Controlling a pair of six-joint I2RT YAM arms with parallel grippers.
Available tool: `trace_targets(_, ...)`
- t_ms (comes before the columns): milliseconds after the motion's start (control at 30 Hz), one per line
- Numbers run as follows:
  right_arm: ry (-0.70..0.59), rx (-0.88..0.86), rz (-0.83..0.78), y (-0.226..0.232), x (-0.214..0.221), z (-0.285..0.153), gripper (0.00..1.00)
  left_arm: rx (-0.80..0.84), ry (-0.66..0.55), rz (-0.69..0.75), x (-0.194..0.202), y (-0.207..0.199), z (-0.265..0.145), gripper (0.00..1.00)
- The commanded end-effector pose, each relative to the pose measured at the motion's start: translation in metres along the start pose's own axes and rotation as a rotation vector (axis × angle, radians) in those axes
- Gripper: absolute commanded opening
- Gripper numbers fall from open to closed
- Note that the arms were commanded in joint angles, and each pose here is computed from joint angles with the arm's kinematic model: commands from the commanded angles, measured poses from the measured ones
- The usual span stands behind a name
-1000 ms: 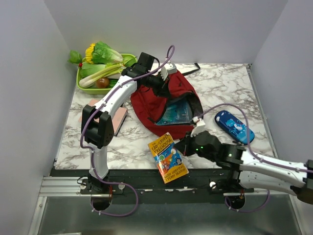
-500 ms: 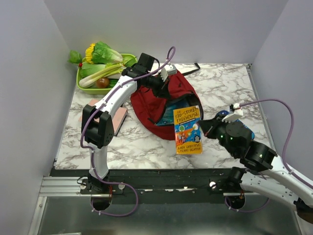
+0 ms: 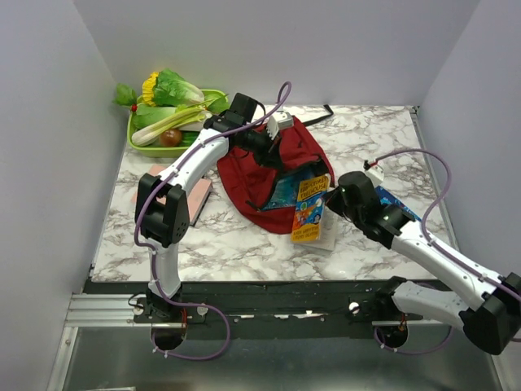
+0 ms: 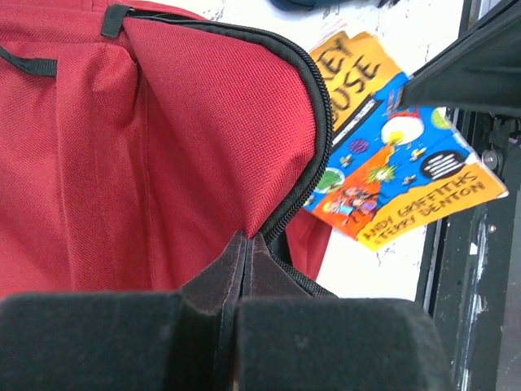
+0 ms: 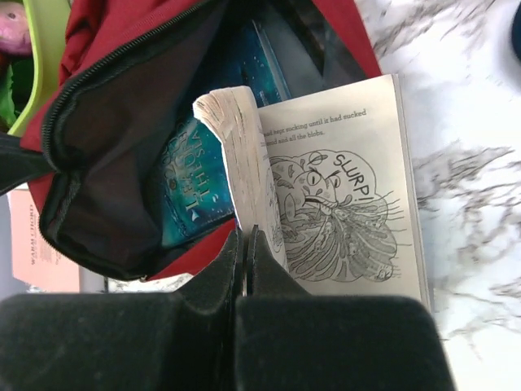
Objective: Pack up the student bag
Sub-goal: Place the book in the student bag.
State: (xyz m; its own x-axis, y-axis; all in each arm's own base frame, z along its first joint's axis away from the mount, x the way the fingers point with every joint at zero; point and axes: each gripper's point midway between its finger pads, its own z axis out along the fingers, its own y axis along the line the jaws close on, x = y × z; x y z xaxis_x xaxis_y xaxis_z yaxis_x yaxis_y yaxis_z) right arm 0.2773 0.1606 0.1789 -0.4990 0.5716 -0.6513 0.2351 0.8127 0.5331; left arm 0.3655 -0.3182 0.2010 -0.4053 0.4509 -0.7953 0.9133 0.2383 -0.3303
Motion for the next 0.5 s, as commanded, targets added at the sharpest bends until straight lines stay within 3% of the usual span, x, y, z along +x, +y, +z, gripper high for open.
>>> trace_targets(0, -0.004, -0.114, 0.206, 0.035, -0.003, 0.013, 0.01, 0.057, -0.046, 0.024, -0.018, -0.030, -0.013, 0.00)
trace_targets(167, -0.008, -0.091, 0.329, 0.038, -0.001, 0.042, 0.01, 0.091, -0.044, 0.037, -0.023, -0.046, -0.010, 0.00)
trace_targets(467, -0.165, 0.088, 0.486, 0.007, -0.017, 0.074, 0.01, 0.122, -0.028, 0.046, -0.022, -0.063, -0.007, 0.00)
